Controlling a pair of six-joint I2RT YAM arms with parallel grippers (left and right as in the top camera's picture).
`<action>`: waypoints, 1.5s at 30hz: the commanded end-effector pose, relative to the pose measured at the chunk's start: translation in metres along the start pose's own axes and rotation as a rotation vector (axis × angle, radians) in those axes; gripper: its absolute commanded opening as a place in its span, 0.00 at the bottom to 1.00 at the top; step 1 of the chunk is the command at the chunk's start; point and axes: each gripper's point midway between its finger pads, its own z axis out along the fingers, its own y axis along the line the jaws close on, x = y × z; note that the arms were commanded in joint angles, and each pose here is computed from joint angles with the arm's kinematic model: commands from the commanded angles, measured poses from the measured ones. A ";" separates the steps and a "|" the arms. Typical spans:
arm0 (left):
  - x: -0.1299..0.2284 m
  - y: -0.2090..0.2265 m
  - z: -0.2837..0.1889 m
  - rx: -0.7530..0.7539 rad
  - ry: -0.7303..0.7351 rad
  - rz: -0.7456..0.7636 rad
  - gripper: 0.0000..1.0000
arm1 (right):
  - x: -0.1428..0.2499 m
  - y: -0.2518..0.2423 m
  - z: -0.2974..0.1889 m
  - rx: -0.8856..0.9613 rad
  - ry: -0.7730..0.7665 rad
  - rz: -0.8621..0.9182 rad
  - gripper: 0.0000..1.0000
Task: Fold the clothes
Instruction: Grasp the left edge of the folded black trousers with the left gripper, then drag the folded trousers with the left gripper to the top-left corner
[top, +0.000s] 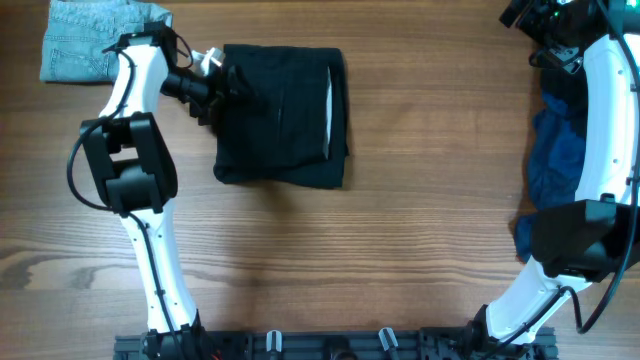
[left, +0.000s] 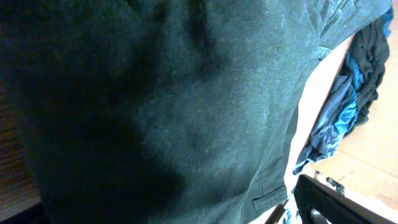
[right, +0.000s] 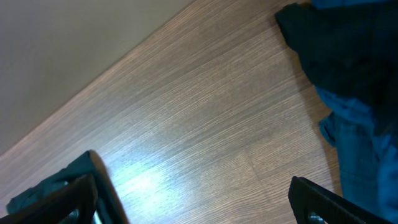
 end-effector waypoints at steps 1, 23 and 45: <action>0.021 0.047 0.054 -0.082 0.126 -0.038 0.74 | 0.004 0.005 0.001 -0.025 0.017 -0.009 1.00; -0.019 -0.002 -0.008 -0.128 -0.053 0.112 0.04 | -0.001 0.006 0.001 -0.025 -0.002 -0.013 1.00; -0.116 -0.031 -0.196 -0.377 -0.653 0.276 0.04 | 0.005 0.003 0.001 -0.013 0.022 -0.013 1.00</action>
